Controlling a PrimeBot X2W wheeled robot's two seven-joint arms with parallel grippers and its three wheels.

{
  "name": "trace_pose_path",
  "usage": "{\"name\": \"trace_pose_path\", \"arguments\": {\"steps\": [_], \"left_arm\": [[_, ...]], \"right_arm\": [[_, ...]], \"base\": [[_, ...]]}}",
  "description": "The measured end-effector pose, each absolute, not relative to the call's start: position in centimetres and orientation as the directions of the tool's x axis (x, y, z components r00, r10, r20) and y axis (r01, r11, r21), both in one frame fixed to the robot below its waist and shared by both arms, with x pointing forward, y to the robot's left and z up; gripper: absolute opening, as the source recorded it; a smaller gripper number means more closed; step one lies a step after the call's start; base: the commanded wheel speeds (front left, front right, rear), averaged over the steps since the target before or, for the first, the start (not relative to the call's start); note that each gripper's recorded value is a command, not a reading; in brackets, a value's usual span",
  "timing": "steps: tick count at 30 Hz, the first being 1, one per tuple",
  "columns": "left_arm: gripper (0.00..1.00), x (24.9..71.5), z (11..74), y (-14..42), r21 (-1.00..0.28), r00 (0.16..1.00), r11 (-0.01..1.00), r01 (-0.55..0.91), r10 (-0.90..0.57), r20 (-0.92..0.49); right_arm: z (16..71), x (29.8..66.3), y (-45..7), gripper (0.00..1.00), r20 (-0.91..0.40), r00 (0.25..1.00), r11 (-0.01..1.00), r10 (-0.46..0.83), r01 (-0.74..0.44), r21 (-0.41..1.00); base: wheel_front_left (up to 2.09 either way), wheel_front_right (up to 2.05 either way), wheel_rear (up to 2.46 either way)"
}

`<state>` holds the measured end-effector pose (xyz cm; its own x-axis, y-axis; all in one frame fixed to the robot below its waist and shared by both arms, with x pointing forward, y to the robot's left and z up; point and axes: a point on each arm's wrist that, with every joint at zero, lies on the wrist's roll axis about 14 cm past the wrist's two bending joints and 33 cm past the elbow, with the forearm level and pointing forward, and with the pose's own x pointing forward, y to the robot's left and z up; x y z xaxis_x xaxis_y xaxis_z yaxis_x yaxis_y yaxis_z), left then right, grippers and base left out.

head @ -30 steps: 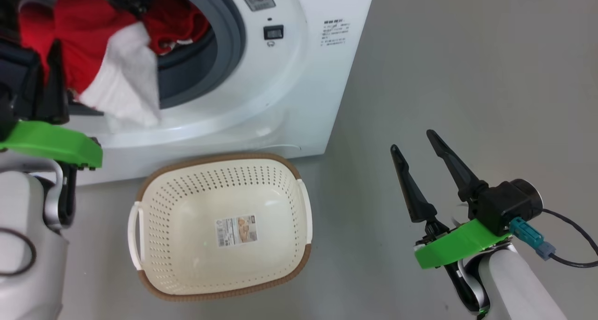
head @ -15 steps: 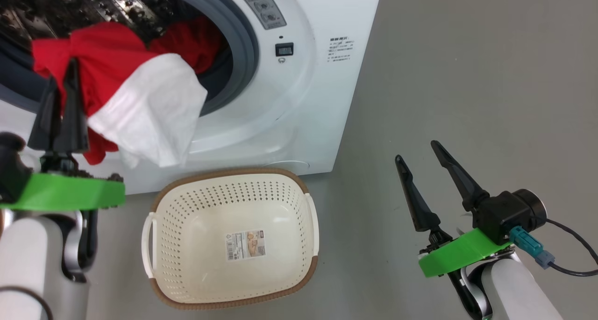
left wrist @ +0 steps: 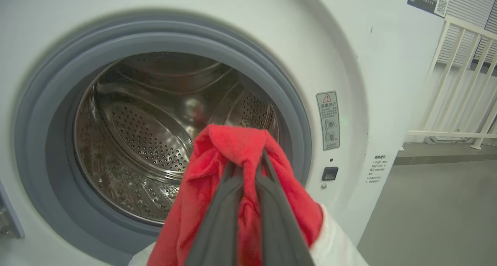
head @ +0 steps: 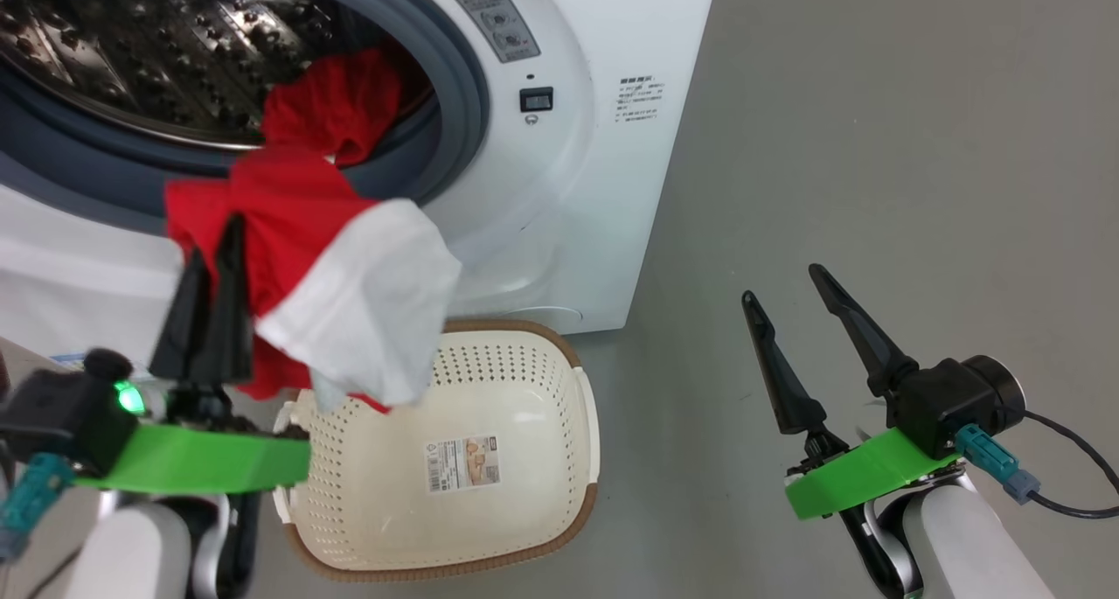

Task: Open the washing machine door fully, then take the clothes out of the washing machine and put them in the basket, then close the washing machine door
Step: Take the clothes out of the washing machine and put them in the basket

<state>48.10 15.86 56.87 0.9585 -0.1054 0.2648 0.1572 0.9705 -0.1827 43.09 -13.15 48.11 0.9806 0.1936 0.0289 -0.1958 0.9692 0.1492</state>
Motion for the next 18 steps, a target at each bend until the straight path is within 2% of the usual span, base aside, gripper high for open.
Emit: {"name": "trace_pose_path", "arguments": {"steps": [9, 18], "left_arm": [[0.0, 47.2, 48.3, 15.0, -0.263, 0.991, 0.956, 0.13, -0.132, 0.009], [0.0, 47.2, 39.5, 13.5, -0.291, 0.953, 0.951, 0.1, -0.176, -0.248]], "right_arm": [[47.0, 43.3, -13.0, 1.0, 0.002, 0.98, 0.969, 0.197, -0.195, 0.154], [45.0, 43.5, -12.5, 1.0, -0.048, 0.976, 0.965, 0.213, -0.202, 0.164]], "base": [[0.0, 0.0, 0.0], [0.0, 0.0, 0.0]]}}
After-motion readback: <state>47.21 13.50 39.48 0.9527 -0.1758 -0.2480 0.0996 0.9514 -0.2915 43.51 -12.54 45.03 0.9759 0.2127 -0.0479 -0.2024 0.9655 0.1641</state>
